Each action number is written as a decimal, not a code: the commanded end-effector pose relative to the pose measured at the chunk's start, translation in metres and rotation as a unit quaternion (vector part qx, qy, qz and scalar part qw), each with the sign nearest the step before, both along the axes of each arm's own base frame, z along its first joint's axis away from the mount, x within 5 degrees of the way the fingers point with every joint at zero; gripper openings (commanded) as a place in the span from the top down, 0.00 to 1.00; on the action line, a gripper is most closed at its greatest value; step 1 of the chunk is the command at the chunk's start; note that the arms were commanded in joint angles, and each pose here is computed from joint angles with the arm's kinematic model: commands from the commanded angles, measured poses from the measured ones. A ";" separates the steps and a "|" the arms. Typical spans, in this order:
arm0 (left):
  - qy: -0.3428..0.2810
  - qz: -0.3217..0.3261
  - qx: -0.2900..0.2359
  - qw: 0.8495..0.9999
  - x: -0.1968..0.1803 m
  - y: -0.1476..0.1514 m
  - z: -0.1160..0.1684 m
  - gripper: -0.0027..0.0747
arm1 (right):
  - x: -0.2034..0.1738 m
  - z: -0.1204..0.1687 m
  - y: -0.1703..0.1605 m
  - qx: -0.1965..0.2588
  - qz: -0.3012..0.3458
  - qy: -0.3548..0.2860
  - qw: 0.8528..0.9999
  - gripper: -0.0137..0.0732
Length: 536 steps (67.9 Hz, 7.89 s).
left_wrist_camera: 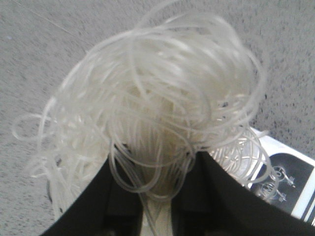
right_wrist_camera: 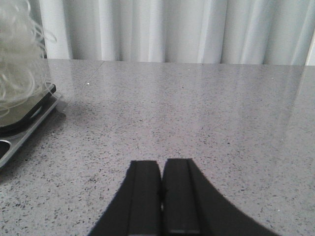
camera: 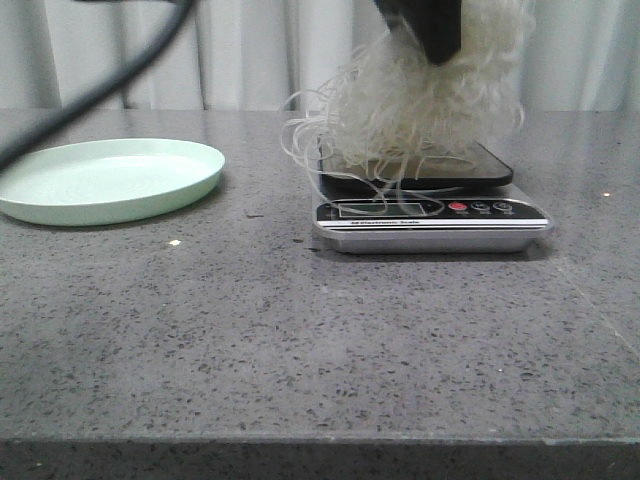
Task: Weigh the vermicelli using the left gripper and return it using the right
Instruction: 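Lift the vermicelli with the left gripper and carry it over the scale, then lower the vermicelli onto the scale platform and open the left gripper, then withdraw the left gripper and let the vermicelli rest on the scale, then lower the right gripper onto the vermicelli on the scale and grasp it, then lift the vermicelli with the right gripper and carry it to the green plate, then lower the vermicelli onto the green plate and open the right gripper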
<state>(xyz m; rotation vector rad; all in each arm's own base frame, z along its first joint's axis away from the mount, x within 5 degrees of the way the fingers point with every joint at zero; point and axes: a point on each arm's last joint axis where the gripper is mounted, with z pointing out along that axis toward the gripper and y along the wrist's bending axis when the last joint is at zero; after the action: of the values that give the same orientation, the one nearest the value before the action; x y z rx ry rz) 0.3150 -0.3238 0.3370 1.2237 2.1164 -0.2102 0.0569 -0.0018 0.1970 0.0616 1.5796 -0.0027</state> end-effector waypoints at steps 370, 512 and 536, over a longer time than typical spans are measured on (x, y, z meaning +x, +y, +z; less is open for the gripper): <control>-0.296 0.334 -0.273 0.852 -0.231 0.312 0.009 0.79 | 0.262 0.291 0.190 0.175 0.388 0.138 0.894 0.67; -0.285 0.337 -0.291 0.849 -0.231 0.311 0.009 0.79 | 0.288 0.219 0.284 0.054 0.451 0.257 0.853 0.27; -0.285 0.337 -0.291 0.849 -0.231 0.311 0.009 0.79 | 0.274 0.274 0.208 -0.022 0.380 0.213 0.900 0.48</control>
<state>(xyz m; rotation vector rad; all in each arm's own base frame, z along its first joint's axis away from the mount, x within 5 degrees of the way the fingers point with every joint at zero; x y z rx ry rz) 0.0839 -0.0130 0.3296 0.1333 1.7361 -0.1125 0.3497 0.2428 0.4169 -0.6837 2.0922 0.6684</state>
